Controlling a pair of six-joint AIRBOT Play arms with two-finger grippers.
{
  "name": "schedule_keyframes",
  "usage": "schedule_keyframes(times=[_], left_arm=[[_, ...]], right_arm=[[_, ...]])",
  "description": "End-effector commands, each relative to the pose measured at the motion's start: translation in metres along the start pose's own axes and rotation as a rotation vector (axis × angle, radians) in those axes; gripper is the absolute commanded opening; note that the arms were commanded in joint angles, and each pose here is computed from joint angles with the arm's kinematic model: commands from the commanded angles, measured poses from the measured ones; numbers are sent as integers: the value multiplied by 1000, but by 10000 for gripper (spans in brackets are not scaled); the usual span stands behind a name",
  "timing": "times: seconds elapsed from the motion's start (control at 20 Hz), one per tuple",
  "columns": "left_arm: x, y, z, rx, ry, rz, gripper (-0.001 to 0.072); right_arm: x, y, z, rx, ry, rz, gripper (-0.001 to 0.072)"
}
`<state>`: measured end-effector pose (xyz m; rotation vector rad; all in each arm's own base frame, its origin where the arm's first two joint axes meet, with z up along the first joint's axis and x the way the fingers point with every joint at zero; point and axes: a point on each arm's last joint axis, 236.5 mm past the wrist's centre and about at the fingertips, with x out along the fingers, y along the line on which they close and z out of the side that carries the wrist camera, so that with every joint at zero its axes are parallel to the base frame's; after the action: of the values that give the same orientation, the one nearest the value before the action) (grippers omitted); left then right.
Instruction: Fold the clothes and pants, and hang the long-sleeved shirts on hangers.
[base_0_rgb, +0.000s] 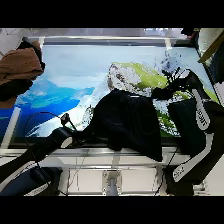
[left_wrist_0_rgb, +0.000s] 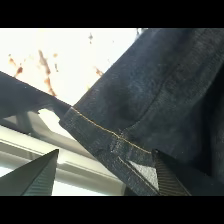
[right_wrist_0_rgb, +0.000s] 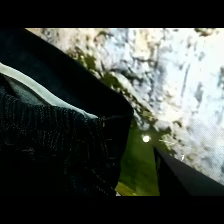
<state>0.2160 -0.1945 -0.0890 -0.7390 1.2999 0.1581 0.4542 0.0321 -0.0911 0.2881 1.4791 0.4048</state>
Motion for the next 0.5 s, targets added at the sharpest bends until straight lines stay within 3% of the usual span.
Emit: schedule_keyframes(times=[0.0,0.2,0.3,0.35,0.45], left_arm=[[7,-8,11,-18,-45,-51,628],[17,-29,17,-18,-68,-139,594],[22,-26,17,-17,-65,-126,436],[23,-26,16,-16,-62,-121,324],[23,-25,16,-10,-64,-119,16]], right_arm=[[0,0,0,0,1,0,557],[0,0,0,0,0,0,557],[0,0,1,0,-4,-1,557],[0,0,1,0,-5,-2,557],[0,0,2,0,-9,-3,556]])
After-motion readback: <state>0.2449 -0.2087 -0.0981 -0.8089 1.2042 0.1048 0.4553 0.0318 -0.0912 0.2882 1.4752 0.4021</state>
